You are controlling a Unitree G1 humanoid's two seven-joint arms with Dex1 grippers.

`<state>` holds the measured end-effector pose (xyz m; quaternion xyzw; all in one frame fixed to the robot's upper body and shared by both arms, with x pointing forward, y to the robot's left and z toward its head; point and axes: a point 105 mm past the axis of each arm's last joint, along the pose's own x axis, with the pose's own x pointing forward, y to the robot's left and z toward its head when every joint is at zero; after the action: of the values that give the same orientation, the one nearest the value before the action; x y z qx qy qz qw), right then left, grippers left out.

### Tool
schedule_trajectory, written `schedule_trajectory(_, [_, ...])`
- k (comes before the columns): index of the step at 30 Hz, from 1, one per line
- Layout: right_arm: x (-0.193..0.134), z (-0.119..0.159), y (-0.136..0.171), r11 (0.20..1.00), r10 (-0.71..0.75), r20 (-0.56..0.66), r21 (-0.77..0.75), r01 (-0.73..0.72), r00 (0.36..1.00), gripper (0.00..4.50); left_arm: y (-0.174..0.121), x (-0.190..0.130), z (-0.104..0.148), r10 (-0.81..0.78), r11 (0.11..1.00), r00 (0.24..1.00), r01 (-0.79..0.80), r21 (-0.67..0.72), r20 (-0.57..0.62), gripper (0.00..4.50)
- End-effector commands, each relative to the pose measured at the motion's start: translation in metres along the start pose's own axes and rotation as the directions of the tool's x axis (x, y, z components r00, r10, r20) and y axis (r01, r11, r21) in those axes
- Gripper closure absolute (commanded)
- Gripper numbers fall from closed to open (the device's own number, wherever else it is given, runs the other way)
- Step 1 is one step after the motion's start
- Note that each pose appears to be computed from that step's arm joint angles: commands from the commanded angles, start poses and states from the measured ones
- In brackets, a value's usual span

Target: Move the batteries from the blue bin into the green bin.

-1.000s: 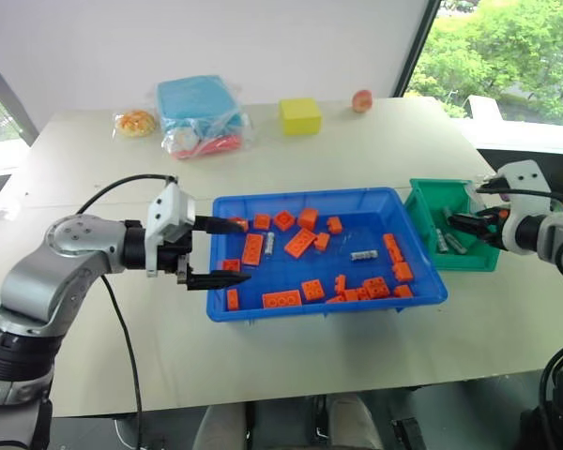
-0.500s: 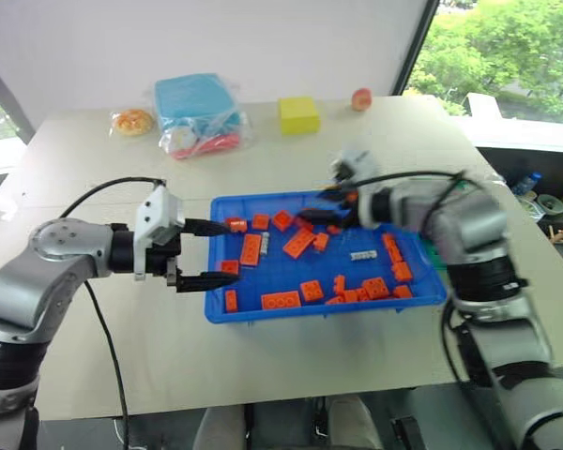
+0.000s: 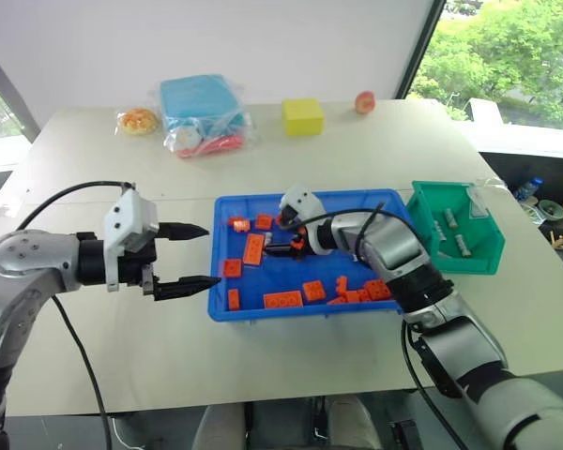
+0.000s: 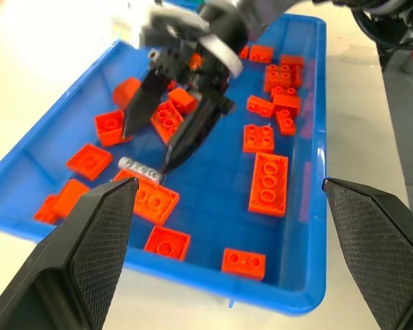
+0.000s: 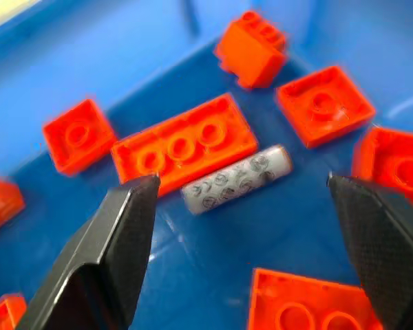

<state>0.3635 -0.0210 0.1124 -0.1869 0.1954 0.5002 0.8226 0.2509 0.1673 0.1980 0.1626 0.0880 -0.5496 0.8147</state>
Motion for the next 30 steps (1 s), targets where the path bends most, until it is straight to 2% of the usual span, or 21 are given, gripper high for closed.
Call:
schedule_trajectory(1, [-0.001,0.009,-0.001,0.98,0.027,0.066,-0.197,-0.014,0.997,0.54,0.0,-0.005,0.012,0.021,0.999,1.0,-0.021,0.045,0.013,0.0])
schedule_trajectory(4, [-0.004,0.013,-0.004,0.97,0.082,0.11,-0.236,-0.054,0.991,0.54,0.001,-0.005,0.013,0.025,0.998,1.0,-0.026,0.05,0.016,0.0])
schedule_trajectory(8, [-0.003,0.009,-0.016,0.939,0.098,0.093,-0.339,-0.062,0.991,0.54,0.002,-0.005,0.015,0.029,0.998,0.999,-0.03,0.058,0.019,0.0])
schedule_trajectory(19, [0.011,0.001,-0.022,0.958,0.188,0.057,-0.232,-0.17,0.981,0.54,0.003,-0.005,0.015,0.035,0.997,0.999,-0.036,0.065,0.015,0.0])
schedule_trajectory(30, [0.015,-0.018,-0.005,0.935,0.299,-0.07,-0.178,-0.307,0.952,0.54,0.005,-0.002,0.014,0.03,0.997,0.999,-0.032,0.073,0.022,0.0])
